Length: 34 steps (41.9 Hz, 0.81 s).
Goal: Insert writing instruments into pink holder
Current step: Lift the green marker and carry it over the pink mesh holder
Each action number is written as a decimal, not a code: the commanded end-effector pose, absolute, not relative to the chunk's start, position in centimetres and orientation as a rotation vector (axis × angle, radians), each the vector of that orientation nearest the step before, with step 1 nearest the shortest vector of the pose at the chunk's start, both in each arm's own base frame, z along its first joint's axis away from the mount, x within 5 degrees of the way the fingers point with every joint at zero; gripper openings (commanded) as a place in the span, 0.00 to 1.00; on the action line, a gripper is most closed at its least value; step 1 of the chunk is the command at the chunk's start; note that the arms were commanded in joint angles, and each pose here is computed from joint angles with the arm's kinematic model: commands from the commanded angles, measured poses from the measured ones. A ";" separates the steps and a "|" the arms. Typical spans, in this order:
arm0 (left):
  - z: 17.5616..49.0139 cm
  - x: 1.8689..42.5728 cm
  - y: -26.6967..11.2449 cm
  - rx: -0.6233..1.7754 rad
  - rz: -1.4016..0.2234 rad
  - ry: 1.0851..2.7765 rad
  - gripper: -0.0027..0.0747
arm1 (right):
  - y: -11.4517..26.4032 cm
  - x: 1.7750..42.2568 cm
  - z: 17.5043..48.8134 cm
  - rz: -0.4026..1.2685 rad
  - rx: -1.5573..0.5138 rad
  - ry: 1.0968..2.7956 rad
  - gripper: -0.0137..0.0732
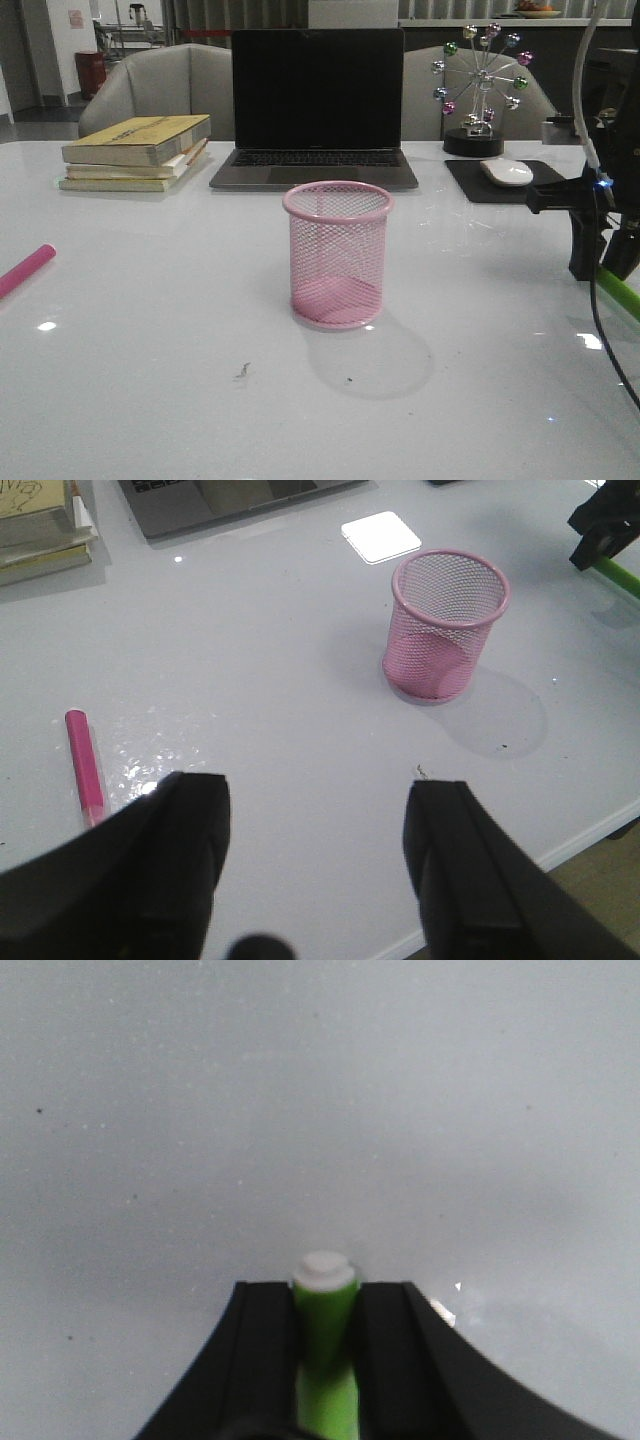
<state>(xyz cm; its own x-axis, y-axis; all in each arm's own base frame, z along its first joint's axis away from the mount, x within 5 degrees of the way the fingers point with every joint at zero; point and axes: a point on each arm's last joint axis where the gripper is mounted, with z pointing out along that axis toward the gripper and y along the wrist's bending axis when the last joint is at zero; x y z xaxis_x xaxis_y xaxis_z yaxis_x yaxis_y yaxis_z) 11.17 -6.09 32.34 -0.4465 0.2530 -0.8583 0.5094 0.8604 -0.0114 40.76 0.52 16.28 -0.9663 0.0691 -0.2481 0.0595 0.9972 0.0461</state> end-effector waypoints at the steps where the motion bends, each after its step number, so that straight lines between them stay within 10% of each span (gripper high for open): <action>1: 33.8 11.5 -6.3 0.519 -0.358 1.961 0.60 | 0.5 41.2 19.6 0.051 0.067 2.797 0.32; 12: 33.8 11.5 -6.3 0.519 -0.358 1.961 0.60 | 2.0 40.2 24.9 0.069 0.017 2.583 0.32; 23: 33.8 11.5 -6.3 0.519 -0.358 1.961 0.60 | 6.9 34.3 33.3 0.229 -0.070 1.950 0.32; 34: 33.9 11.6 -6.3 0.516 -0.359 1.953 0.60 | 13.0 29.1 33.9 0.411 -0.201 1.491 0.32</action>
<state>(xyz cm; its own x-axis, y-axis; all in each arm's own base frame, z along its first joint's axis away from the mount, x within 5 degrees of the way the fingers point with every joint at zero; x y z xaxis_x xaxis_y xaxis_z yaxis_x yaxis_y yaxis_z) 11.18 -6.10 32.36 -0.4451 0.2522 -0.8592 0.5092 0.8606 -0.0112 30.48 11.67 31.08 -0.2374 0.0577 -0.9697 -0.3150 0.9397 0.1330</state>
